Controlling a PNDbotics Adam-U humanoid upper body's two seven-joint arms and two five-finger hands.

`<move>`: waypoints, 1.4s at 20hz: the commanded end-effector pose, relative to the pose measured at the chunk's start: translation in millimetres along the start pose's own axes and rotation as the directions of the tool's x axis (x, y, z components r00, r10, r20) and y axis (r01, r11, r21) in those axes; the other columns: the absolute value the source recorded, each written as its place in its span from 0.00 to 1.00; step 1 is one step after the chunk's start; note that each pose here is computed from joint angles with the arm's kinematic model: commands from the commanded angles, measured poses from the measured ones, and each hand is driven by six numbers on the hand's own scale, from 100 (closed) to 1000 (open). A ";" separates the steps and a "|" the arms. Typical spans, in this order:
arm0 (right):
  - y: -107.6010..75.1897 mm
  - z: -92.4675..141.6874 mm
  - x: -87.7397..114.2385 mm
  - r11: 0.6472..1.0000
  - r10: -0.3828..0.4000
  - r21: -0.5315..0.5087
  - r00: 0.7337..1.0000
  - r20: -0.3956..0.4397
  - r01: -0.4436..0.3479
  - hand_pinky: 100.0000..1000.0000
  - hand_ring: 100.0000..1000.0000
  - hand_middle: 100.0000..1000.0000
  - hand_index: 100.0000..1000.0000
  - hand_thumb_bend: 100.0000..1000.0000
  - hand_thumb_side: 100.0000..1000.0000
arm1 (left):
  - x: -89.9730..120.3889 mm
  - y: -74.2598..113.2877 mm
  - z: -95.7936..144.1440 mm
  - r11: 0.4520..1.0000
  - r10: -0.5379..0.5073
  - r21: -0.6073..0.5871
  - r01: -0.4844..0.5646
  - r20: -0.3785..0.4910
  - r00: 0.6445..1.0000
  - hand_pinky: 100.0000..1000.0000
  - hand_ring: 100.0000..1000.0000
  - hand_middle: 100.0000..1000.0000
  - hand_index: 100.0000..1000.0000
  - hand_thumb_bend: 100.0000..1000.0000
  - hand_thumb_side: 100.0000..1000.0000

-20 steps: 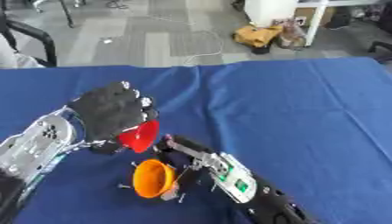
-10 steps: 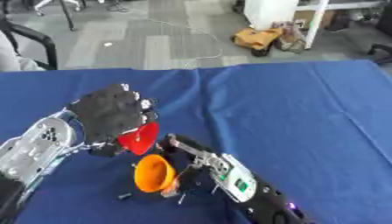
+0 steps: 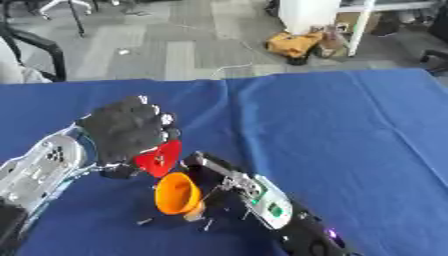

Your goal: Pour the contents of one cup into another cup.

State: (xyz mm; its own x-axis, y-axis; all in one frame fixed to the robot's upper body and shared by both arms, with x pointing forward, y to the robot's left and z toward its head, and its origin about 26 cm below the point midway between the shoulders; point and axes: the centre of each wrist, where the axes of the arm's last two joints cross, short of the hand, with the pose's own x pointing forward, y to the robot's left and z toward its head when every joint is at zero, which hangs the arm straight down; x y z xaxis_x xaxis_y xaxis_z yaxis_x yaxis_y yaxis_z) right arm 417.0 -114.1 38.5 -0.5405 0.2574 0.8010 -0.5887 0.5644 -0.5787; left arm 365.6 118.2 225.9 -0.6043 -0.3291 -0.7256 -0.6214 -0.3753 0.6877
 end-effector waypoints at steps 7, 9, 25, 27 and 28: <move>-0.7 18.3 -22.2 1.000 -0.021 -0.013 0.994 -0.103 0.020 0.47 0.24 0.09 0.38 0.63 0.00 | -9.2 9.8 5.6 0.990 -0.144 -0.011 0.144 0.027 0.989 0.01 0.12 0.18 0.65 0.24 0.11; -0.2 18.4 -22.4 1.000 -0.021 -0.011 0.995 -0.102 0.020 0.47 0.24 0.09 0.38 0.63 0.00 | -9.3 8.8 5.6 0.989 -0.149 -0.013 0.149 0.028 0.988 0.01 0.12 0.18 0.65 0.24 0.11; -0.5 19.5 -23.8 1.000 -0.019 -0.012 0.994 -0.106 0.018 0.47 0.24 0.09 0.38 0.63 0.00 | -9.5 16.4 6.6 0.953 -0.301 -0.018 0.302 0.050 0.952 0.02 0.13 0.18 0.65 0.24 0.11; -0.6 19.7 -24.0 1.000 -0.019 -0.013 0.994 -0.107 0.018 0.47 0.24 0.09 0.38 0.63 0.00 | -9.7 16.2 6.6 0.950 -0.309 -0.017 0.311 0.049 0.950 0.02 0.13 0.18 0.65 0.23 0.11; -0.6 19.6 -24.0 1.000 -0.019 -0.013 0.994 -0.107 0.018 0.47 0.24 0.09 0.38 0.63 0.00 | -9.7 16.2 6.6 0.949 -0.312 -0.016 0.314 0.049 0.949 0.02 0.13 0.18 0.65 0.24 0.11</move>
State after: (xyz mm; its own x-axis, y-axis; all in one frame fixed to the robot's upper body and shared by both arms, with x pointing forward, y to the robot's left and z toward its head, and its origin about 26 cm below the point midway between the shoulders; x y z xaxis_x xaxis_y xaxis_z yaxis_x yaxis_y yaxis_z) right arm 419.1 -116.8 35.6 -0.5191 0.2555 0.8156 -0.5826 0.5925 -0.5564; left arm 358.7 117.5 231.9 -0.4455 -0.1594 -0.8810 -0.7506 -0.4699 0.4646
